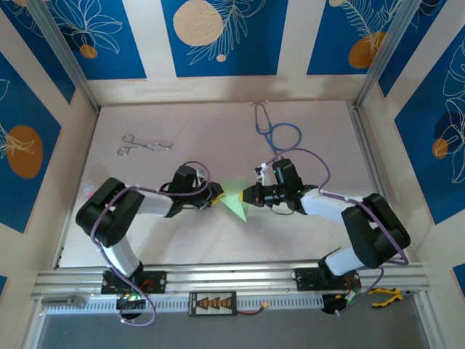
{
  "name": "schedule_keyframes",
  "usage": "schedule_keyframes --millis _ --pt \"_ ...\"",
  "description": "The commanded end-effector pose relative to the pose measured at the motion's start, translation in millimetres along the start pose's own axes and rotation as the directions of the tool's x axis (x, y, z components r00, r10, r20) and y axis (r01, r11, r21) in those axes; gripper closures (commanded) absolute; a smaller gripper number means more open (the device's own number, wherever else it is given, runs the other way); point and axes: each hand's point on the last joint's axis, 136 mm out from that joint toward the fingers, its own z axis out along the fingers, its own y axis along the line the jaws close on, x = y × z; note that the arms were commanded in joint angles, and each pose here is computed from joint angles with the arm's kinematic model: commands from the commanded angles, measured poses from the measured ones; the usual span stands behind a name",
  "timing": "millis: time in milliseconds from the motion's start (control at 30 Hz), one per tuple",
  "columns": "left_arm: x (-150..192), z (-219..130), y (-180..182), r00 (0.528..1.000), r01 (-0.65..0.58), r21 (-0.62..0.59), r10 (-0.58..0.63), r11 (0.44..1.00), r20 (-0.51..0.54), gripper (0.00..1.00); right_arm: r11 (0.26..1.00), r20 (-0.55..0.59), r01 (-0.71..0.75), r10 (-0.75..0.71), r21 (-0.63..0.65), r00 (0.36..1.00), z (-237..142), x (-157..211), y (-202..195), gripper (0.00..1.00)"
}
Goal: Fold a paper plane with a square sheet of paper (pick it up from the middle)
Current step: Fold the triangle a third time.
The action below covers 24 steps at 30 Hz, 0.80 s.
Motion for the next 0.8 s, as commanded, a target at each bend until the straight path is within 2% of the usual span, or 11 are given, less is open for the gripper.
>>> schedule_keyframes --millis 0,167,333,433,533,667,767 --pt "-5 -1 -1 1.000 0.001 0.012 -0.001 1.000 0.007 0.76 1.000 -0.016 -0.007 0.006 -0.013 1.000 -3 6 0 1.00" --pt "-7 -5 1 1.000 0.000 0.001 0.000 1.000 0.029 0.88 1.000 -0.025 -0.014 0.015 0.021 1.000 -3 9 -10 1.00" --pt "-7 -7 3 0.999 0.000 -0.008 0.000 1.000 0.039 0.95 0.996 -0.030 -0.016 0.018 0.085 0.999 -5 11 -22 0.98" --pt "-9 -8 2 0.999 0.001 -0.008 -0.001 1.000 0.052 0.99 0.993 -0.041 -0.005 0.009 0.115 0.999 -7 12 -25 0.93" --pt "-12 -13 2 0.997 0.007 -0.016 -0.006 1.000 0.080 1.00 0.983 -0.022 -0.001 0.006 0.186 1.000 -14 9 -30 0.85" --pt "-16 -24 9 0.988 0.038 -0.059 -0.029 0.998 0.154 1.00 0.950 0.049 0.011 -0.028 0.311 0.998 -31 2 -38 0.79" --pt "-17 -31 13 0.979 0.061 -0.074 -0.046 0.995 0.197 1.00 0.958 0.073 0.070 -0.094 0.277 0.993 -37 -1 -23 0.78"
